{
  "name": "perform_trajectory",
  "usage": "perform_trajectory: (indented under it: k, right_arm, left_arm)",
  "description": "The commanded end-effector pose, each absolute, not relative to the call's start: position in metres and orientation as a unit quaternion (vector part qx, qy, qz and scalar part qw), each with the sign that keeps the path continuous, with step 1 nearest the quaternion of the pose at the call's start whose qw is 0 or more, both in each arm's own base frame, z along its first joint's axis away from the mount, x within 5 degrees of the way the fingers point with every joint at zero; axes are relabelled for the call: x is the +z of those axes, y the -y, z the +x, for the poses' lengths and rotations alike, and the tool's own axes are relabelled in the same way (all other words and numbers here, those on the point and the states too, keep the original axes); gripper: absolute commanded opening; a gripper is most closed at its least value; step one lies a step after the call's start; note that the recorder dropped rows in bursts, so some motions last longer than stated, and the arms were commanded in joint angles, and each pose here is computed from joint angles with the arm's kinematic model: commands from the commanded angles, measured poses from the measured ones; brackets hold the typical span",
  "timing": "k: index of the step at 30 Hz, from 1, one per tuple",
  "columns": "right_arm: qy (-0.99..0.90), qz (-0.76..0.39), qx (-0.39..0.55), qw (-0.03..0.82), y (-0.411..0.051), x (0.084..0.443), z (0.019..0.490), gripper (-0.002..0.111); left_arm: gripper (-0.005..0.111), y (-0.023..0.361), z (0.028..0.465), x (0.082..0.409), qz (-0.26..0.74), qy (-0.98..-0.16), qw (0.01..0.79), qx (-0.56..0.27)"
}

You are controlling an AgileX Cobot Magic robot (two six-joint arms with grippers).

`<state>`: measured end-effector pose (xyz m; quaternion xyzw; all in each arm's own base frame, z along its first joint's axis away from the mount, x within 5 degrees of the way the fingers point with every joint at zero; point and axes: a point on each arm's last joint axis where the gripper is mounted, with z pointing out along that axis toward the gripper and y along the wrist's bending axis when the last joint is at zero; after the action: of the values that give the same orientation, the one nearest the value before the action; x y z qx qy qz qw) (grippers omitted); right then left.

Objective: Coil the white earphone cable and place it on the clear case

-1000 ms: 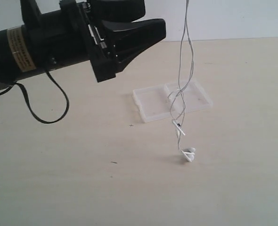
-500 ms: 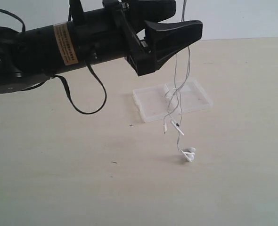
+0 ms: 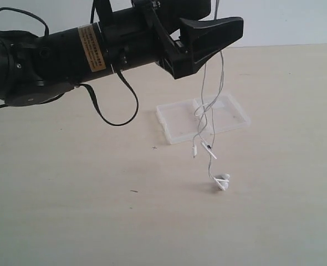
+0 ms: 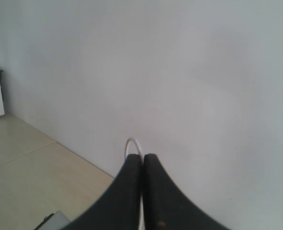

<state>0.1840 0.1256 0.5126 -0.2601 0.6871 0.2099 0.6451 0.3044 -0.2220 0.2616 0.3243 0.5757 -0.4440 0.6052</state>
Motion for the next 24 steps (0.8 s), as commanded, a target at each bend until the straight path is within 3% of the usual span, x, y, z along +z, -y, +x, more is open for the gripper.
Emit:
perform_trajectory:
  k: [1, 18, 24]
  right_arm:
    - [-0.689, -0.260, 0.211, 0.642, -0.127, 0.511, 0.185, 0.000]
    - [-0.691, -0.261, 0.211, 0.641, -0.127, 0.510, 0.185, 0.000]
    - [-0.692, -0.262, 0.210, 0.639, -0.127, 0.510, 0.185, 0.000]
  left_arm:
    - [0.077, 0.224, 0.306, 0.263, 0.313, -0.575, 0.610, -0.447]
    - [0.076, 0.240, 0.310, 0.269, 0.328, -0.555, 0.615, -0.454]
    - [0.056, 0.240, 0.310, 0.269, 0.329, -0.555, 0.614, -0.454]
